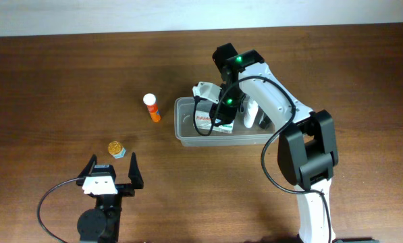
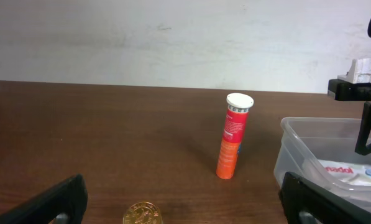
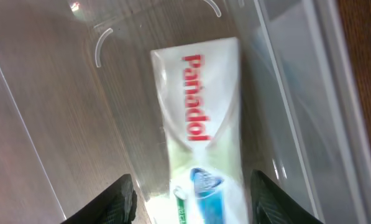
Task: Pack container
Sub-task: 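Carry the Panadol box over the container and lower it inside, then release the box and raise the right gripper away to the right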
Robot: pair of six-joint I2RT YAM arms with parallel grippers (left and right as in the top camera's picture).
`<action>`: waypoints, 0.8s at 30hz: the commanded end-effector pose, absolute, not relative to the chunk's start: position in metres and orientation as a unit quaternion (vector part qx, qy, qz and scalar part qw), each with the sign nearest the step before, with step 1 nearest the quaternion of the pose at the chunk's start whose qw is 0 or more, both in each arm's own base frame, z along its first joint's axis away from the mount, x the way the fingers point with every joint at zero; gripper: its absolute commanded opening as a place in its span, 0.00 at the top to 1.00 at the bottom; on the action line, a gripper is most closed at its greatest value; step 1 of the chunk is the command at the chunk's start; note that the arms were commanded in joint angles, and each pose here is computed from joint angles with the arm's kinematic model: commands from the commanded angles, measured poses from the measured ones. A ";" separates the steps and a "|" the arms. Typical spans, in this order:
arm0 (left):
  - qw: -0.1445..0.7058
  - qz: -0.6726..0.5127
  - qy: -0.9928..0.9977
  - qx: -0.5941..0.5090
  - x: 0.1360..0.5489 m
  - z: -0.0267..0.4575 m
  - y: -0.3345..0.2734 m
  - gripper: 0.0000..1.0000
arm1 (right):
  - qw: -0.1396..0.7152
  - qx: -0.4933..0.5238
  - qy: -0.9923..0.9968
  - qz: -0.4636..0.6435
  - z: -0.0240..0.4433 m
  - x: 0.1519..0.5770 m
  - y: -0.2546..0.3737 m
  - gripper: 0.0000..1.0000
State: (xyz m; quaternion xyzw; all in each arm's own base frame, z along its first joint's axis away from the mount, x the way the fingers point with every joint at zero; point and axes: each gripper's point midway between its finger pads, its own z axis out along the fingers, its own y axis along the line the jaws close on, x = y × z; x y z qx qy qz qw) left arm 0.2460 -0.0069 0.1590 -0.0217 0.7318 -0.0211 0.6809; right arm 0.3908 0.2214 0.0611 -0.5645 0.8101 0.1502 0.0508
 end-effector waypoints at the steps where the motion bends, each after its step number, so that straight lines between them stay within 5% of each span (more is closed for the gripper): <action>1: 0.682 -0.010 0.731 -0.022 0.246 0.159 -0.004 0.01 | 0.051 -0.551 0.817 0.159 0.064 0.390 0.229 0.47; 9: 0.682 -0.010 0.731 -0.022 0.246 0.159 -0.004 0.01 | 0.113 -0.466 0.863 0.157 0.143 0.414 0.240 0.41; 11: 0.682 -0.010 0.731 -0.022 0.246 0.159 -0.004 0.00 | 0.138 -0.424 0.881 0.162 0.176 0.421 0.242 0.30; 17: 0.682 -0.010 0.731 -0.022 0.246 0.159 -0.004 0.01 | 0.196 -0.316 0.911 0.179 0.262 0.423 0.230 0.17; 19: 0.682 -0.010 0.731 -0.022 0.246 0.159 -0.004 0.01 | 0.214 -0.304 0.911 0.176 0.284 0.420 0.218 0.02; 24: 0.682 -0.010 0.731 -0.022 0.246 0.159 -0.004 0.01 | 0.263 -0.193 0.932 0.156 0.330 0.424 0.158 0.02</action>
